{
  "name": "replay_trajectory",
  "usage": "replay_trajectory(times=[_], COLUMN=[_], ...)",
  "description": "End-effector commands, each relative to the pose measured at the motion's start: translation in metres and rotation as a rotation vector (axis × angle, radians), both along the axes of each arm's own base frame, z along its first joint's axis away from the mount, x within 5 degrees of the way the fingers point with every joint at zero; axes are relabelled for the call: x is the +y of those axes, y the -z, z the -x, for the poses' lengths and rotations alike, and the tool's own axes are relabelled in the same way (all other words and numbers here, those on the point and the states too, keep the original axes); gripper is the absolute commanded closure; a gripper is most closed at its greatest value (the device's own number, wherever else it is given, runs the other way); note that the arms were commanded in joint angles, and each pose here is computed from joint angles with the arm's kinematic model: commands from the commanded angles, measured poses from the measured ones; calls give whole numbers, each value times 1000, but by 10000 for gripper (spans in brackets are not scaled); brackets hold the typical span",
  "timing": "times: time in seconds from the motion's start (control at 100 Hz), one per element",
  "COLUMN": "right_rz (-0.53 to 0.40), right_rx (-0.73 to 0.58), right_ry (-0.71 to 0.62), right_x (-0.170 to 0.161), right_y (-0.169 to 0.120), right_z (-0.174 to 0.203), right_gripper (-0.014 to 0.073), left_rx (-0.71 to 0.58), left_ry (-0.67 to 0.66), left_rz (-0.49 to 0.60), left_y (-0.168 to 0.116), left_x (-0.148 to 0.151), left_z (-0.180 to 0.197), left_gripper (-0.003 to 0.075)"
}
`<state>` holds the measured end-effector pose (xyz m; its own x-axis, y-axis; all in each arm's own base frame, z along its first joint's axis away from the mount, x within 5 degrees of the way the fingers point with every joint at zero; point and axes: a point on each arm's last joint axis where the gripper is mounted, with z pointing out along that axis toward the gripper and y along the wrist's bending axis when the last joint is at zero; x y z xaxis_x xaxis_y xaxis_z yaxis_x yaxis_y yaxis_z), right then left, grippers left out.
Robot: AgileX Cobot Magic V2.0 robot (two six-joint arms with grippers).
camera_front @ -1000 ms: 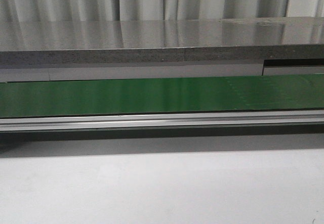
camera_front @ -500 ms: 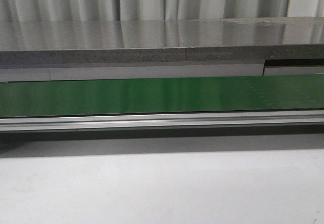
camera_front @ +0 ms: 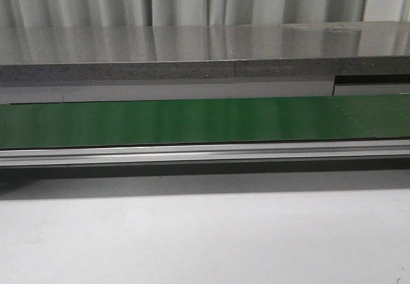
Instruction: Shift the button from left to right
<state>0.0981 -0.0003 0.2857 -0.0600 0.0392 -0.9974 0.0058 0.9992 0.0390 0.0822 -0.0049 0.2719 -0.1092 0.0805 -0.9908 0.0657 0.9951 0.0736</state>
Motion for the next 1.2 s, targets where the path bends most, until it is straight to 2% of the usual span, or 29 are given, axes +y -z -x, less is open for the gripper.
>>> replay_trajectory(times=[0.0,0.2,0.5,0.68,0.94,1.19], right_rz=[2,2,13,18,18,21], right_rx=[-98,-98,-106,-164,-223,-142], right_ry=[2,2,-38,-96,-100,-102], right_x=[0,0,3,6,5,6], right_y=[-16,-16,-1,21,56,76], right_z=[0,0,13,33,48,44], right_gripper=[663,663,663,663,663,663], left_rx=[-106,-106,-106,-106,-106,-104], left_ry=[-3,-3,-3,-3,-3,-3], left_rz=[11,11,11,11,11,11], left_y=[-16,-16,-16,-16,-16,-16], left_x=[0,0,0,0,0,0], left_z=[-1,-1,-1,-1,-1,-1], left_gripper=[739,739,739,739,739,739])
